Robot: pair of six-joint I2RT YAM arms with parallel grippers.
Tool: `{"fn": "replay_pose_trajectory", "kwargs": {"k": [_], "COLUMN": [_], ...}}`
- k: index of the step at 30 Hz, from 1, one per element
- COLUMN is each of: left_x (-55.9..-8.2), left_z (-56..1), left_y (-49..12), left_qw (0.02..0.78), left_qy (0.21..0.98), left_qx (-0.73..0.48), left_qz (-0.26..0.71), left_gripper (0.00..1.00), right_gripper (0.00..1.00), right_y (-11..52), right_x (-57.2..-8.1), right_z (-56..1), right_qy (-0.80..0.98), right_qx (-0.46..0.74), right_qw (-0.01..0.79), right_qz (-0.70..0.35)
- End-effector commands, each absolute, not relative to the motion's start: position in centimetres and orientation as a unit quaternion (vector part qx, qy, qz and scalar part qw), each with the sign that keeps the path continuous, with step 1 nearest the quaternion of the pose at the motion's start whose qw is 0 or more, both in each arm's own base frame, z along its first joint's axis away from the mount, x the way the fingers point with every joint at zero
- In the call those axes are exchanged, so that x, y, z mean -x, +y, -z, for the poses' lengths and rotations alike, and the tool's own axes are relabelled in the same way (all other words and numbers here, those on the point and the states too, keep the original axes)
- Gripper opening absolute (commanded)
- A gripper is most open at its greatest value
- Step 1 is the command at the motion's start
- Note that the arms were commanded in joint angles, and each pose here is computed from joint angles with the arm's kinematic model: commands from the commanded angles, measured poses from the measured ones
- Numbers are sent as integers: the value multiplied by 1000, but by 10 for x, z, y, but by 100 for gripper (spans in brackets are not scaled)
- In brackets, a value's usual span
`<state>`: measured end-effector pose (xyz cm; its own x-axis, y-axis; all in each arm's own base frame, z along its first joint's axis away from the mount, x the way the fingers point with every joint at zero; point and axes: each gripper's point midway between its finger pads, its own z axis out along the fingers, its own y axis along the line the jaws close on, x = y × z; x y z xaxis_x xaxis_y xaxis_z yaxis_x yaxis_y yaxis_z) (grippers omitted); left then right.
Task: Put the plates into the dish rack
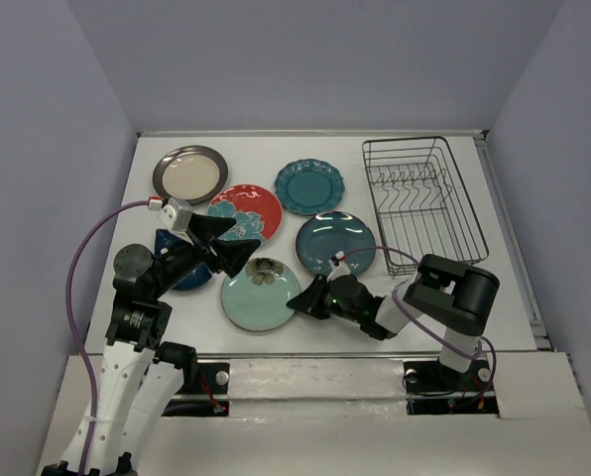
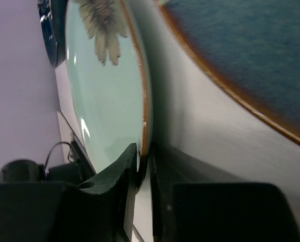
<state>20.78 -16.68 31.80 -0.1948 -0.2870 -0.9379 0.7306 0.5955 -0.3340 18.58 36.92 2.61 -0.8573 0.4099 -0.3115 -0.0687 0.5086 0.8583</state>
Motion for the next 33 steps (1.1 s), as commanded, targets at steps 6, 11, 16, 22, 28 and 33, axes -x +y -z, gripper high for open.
{"fn": "replay_pose_trajectory", "kwargs": {"k": [6,11,16,22,28,33], "left_x": [-205,-203,-201,-194,-185,-172], "left_z": [-335,-338,-340,-346,-350,-353], "left_y": [-165,-165,-165,-164,-168,-176], "left_qw": [635,638,640,648,647,643], "left_qy": [629,624,620,611,601,591], "left_qx": [-181,-184,-185,-190,-204,-224], "left_qz": [410,412,414,413,422,432], "left_gripper": [99,99,99,99,99,99], "right_gripper": [7,7,7,7,7,7], "right_y": [373,370,303,192,58,-13], "right_x": [-190,-206,-249,-292,-323,-354], "right_z": [-51,-165,-281,-377,-437,-446], "right_qy": [829,791,733,674,624,615], "right_qx": [-61,25,-3,-88,-190,-220], "right_qw": [304,422,582,681,756,755], "right_qz": [-465,-442,-352,-271,-54,56]}}
